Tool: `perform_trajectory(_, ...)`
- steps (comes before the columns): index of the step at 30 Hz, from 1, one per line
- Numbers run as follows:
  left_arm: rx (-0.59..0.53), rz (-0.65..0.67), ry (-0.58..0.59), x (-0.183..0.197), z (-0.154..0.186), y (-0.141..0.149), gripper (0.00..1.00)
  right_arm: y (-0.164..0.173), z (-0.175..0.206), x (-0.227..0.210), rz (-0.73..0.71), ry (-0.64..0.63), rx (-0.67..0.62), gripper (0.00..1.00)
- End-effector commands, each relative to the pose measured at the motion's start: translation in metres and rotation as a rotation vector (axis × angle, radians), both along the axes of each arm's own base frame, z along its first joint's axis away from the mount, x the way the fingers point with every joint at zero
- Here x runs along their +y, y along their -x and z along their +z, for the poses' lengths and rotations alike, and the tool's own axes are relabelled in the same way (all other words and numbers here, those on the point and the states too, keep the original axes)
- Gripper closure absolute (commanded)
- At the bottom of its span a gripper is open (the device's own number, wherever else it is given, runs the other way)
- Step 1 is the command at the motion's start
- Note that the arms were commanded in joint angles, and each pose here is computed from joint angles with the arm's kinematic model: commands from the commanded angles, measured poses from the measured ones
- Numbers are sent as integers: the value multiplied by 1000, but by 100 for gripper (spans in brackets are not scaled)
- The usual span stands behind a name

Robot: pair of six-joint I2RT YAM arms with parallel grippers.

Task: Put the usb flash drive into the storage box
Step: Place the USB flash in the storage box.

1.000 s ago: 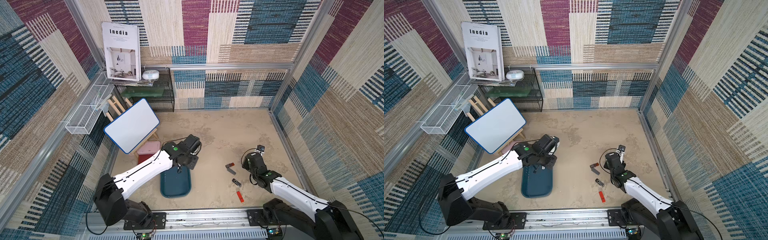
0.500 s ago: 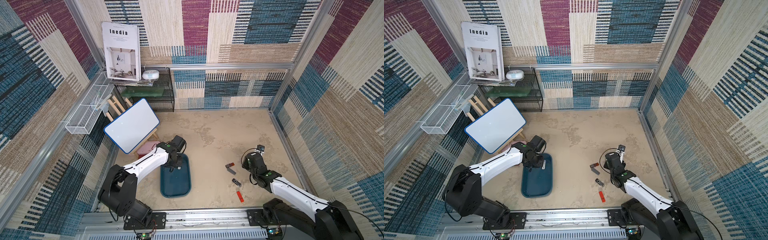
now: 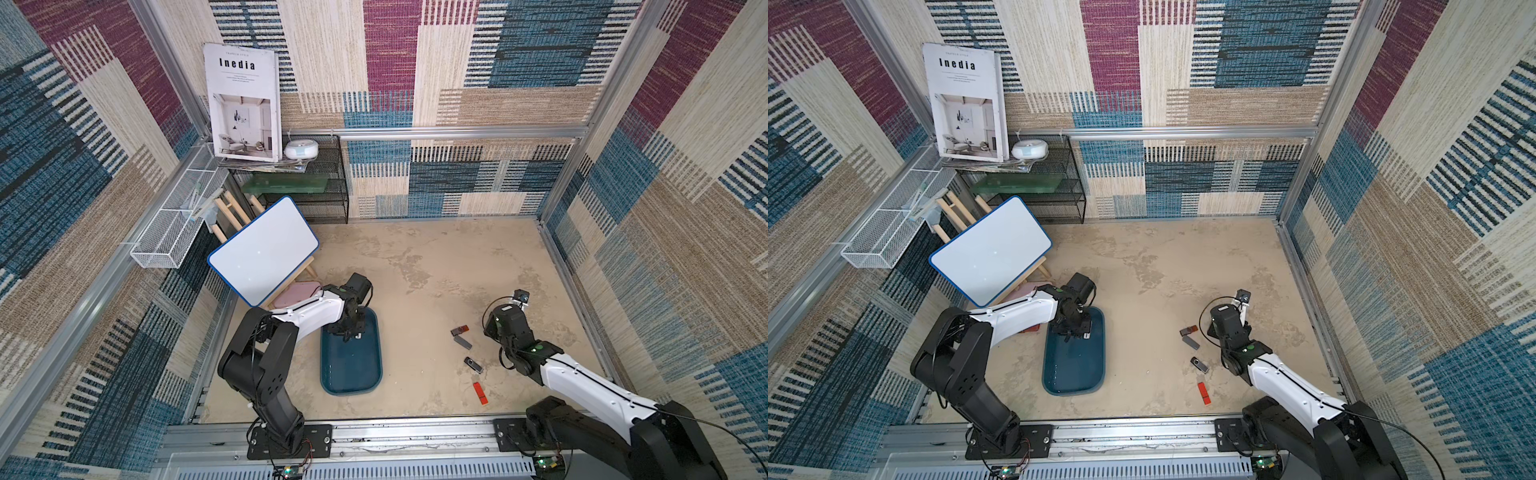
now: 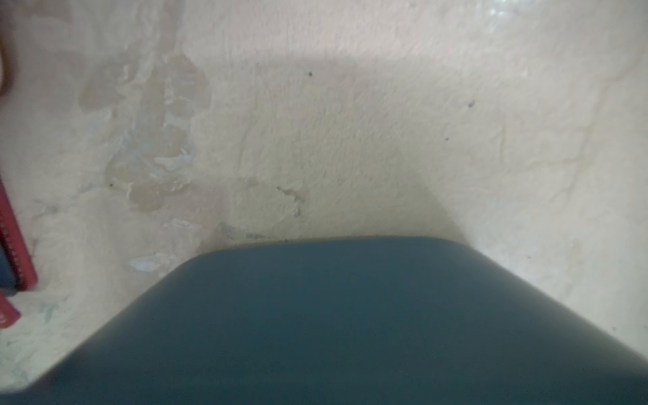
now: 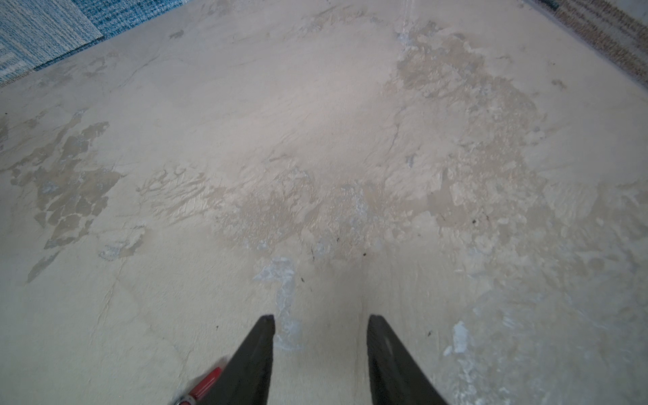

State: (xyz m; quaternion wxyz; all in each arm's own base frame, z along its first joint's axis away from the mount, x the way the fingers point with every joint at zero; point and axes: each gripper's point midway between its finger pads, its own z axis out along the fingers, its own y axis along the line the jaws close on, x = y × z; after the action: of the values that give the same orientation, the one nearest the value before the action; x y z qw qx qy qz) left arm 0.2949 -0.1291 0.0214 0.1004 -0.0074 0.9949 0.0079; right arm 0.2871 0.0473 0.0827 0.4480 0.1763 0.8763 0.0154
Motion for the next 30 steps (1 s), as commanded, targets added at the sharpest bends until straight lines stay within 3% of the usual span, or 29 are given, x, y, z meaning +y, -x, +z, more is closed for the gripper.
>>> perform_trajectory(1,-2,6,10,-2,-4,-3,81,-2,4,1,2,-3,-10,52)
perform_trajectory(9,5,14,25,-5,-1,-2,68,-2,3,2,4,-2,-8,52)
perform_trajectory(20,2,28,30,1,24,11,63,-2,3,1,3,-2,-4,52)
perform_trajectory(24,-47,35,80,0,56,16,62,-2,3,2,4,-2,-4,51)
perform_trajectory(30,-193,-27,265,-14,141,36,57,-4,6,22,114,-35,36,48)
